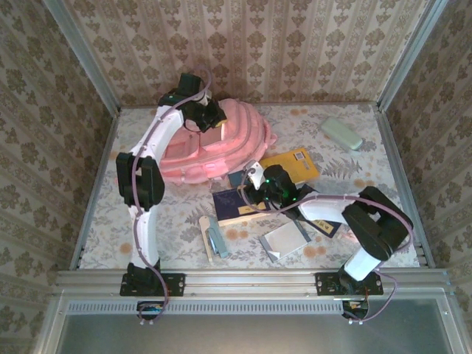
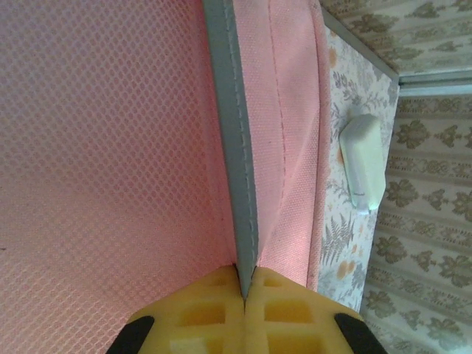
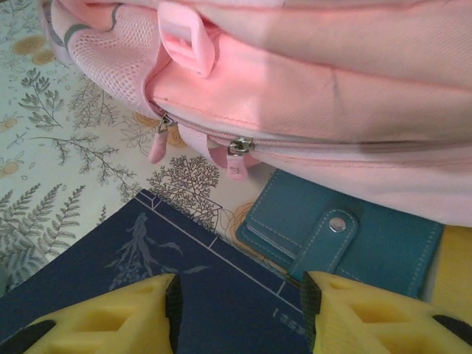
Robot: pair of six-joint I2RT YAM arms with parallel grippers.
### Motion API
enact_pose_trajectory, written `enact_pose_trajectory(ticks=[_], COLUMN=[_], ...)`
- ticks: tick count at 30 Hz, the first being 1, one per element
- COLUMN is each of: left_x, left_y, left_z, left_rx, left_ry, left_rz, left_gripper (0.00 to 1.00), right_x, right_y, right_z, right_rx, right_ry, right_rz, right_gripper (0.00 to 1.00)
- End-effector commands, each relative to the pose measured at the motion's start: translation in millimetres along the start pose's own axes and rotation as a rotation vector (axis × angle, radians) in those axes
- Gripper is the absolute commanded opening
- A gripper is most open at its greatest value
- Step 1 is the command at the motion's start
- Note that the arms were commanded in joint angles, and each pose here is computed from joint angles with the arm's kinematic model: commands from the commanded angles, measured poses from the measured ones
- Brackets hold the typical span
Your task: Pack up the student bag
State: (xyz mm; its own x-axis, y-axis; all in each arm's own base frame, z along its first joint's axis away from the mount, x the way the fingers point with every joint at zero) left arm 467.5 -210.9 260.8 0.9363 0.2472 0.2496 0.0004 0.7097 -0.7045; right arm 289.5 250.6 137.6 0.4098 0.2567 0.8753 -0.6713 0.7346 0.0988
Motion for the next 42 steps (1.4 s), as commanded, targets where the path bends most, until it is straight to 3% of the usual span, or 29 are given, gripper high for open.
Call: enact_pose_trajectory(ticks=[1,15,23,32,34,40,42], left_x=[6.9,1.7,-2.5,-6.3,-6.8,-9.6,-9.9], left_y=[-43.3,-47.2,-44.6,-42.3,-40.2,-37.9,-35.3], left_z=[50.7,50.7,46.5,43.0,40.2,36.4,36.4], left_rx=[-0.092,-0.111,-0.121,-0.124,-0.126,-0.124,-0.116], left_ry=[-0.133,-0.144,-0.133,-0.129,-0.125,-0.115,-0.117], left_rz=[-0.008,0.058,0.087,0.103,0.111,0.112,0.111], left_gripper=[0.0,0.0,0.0,0.0,0.0,0.0,0.0], right_x=[25.2,9.7,9.3,14.1,16.0,14.7,13.3], right_y=[7.9,3.5,-16.2,-14.2,-13.6,-16.8,-18.1], right_z=[-12.8,-56.2,-67.5,-73.0,-74.4,-76.0,-74.4], right_rx=[0.059,0.017,-0.07,-0.039,-0.034,-0.066,-0.086], right_ry=[-0.123,-0.083,-0.065,-0.048,-0.051,-0.026,-0.011], right_rz=[-0.001,-0.022,-0.09,-0.106,-0.114,-0.117,-0.112], right_gripper=[0.46,0.48,0.42,0.4,0.34,0.01,0.0])
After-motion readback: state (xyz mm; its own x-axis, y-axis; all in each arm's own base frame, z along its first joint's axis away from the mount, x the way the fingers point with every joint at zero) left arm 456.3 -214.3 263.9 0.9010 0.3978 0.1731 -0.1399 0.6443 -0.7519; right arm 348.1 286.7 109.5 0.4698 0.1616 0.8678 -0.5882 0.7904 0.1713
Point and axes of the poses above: each hand's point on the last joint's axis, 136 mm out from that joint toward the fingers, its own z axis back along the fingers, its own y axis along the line the jaws close on, x = y × z, the point moved 8 cm from there along z, back along the fingers, and after that the axes turned 5 degrees about -z, right-handed, at the moved point
